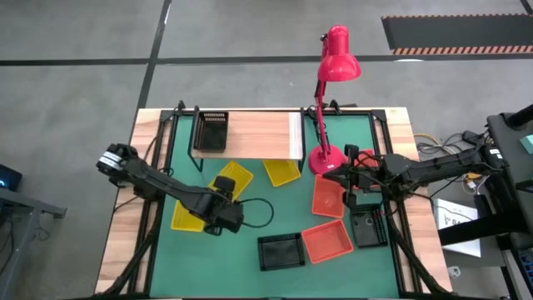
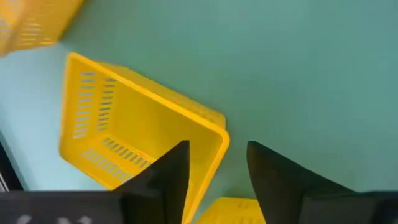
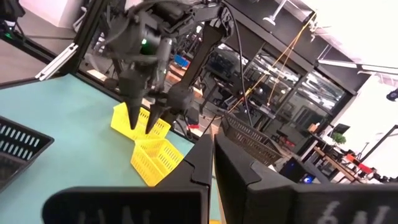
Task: Stack baskets on shelf by color
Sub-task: Put the middle yellow bin on the shelf
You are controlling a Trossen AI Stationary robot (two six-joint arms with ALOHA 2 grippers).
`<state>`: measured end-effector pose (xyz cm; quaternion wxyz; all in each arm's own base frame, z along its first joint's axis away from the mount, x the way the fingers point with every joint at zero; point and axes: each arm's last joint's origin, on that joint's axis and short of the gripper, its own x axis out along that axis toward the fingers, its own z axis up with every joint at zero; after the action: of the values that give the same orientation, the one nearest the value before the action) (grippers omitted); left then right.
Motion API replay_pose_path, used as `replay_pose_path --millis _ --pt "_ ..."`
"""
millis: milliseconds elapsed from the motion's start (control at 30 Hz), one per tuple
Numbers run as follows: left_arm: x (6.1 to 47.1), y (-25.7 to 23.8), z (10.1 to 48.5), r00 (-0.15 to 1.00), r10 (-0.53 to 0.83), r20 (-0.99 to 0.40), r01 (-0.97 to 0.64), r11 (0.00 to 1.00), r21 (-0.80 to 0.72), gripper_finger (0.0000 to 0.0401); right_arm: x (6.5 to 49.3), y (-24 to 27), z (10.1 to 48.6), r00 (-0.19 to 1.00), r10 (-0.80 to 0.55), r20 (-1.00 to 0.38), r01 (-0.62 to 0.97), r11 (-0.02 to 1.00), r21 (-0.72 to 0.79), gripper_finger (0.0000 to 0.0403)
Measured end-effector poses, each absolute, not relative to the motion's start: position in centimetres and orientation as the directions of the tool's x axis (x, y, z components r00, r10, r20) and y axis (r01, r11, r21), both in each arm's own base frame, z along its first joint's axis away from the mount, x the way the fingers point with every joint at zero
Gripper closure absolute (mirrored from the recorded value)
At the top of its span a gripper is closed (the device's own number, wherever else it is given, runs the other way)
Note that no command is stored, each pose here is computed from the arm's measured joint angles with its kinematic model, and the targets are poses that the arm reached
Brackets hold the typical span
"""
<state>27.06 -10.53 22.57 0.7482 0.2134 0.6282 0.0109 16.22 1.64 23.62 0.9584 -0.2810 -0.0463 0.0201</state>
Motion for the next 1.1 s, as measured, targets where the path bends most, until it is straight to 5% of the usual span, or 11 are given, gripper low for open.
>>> replay_pose_path --millis 333,700,1100 --pt "26.0 -9.3 19.7 0.112 0.321 -0.940 0.262 0.903 0.340 0.0244 16.2 1.6 23.5 0.996 0.064 0.069 -0.017 0.841 -0.540 0.0394" --pt "25.9 -9.0 17.0 0.193 0.294 -0.936 0.225 0.915 0.333 0.0248 16.2 1.6 23.6 0.996 0.064 0.069 -0.017 0.841 -0.541 0.0394" --pt "26.3 -9.2 17.4 0.219 0.281 -0.934 0.219 0.919 0.328 0.0388 16.2 1.6 23.6 0.996 0.064 0.069 -0.017 0.841 -0.541 0.0394"
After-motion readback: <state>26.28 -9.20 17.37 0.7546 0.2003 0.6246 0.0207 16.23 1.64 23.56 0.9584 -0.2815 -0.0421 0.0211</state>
